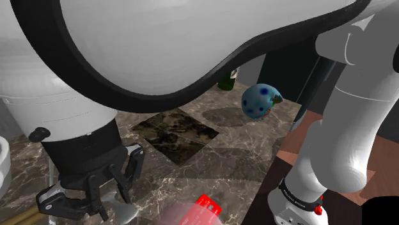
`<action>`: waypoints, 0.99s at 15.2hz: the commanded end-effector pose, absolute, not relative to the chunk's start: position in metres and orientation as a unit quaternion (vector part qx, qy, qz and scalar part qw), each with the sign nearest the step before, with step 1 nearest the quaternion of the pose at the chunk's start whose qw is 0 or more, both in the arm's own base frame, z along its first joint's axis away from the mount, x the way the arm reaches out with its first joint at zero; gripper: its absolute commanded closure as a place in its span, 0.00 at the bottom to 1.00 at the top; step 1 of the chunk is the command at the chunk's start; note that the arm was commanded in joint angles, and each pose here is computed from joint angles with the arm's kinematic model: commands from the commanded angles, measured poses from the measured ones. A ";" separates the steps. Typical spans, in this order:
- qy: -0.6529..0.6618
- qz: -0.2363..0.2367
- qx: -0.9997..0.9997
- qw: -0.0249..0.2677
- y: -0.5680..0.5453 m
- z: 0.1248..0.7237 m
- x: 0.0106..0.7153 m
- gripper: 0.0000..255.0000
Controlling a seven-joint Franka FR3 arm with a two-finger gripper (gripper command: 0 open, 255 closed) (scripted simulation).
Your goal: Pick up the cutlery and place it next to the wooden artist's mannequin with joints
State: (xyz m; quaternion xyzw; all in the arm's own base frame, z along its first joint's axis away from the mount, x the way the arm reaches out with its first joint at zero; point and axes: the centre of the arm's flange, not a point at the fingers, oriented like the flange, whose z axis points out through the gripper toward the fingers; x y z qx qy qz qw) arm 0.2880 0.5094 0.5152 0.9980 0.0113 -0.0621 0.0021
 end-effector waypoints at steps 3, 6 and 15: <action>0.009 -0.064 0.998 0.005 0.508 0.490 0.290 1.00; 0.009 -0.064 0.998 0.005 0.508 0.479 0.290 1.00; 0.010 -0.064 0.998 0.004 0.508 0.479 0.290 0.00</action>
